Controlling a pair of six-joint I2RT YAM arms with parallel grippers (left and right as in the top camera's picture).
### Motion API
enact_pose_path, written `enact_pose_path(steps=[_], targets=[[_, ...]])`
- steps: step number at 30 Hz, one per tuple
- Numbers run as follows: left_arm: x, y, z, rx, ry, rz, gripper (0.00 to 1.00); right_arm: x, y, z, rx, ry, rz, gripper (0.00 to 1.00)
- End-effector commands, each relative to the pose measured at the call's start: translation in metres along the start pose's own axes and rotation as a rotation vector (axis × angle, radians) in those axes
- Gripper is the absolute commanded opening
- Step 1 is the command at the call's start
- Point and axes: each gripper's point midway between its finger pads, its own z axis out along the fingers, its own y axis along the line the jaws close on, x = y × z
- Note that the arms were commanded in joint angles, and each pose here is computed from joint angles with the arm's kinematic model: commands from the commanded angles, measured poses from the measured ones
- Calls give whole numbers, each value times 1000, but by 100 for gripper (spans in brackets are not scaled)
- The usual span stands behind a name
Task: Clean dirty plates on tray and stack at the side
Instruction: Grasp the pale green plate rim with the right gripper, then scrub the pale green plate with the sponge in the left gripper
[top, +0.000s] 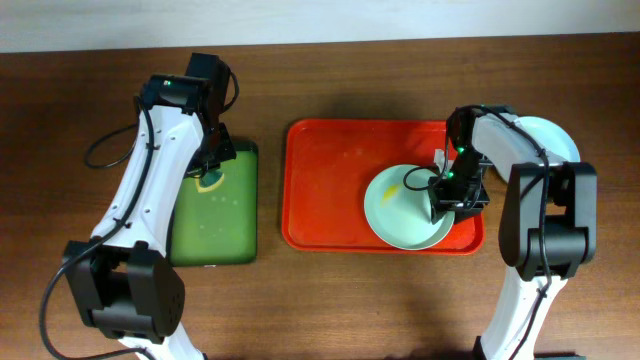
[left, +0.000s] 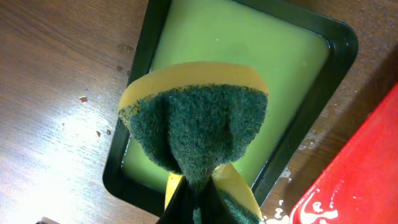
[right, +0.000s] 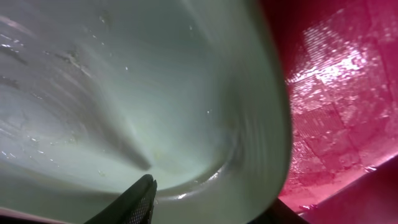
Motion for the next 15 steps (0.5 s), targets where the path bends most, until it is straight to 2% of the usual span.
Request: enact_pose_path(steps=[1,4,7,12,13,15], targets=[[1,0,-2,12,2,5,0,-4,4,4,-14,-14,42,41],[5,-9,-2,64,26,20,0,-27,5,3,-26,-104,145,11],[14,-52,-10,289,63,169,0,-54,23,0,-79,-210,102,11],[41,-116,-2,359,17,315,0,-81,41,-5,-87,-319,109,8],[46,-129,0,375,1,342,0,-83,47,-5,-85,-329,28,4],[56,-156,2,408,-32,397,0,-80,70,-4,-116,-331,-202,4]])
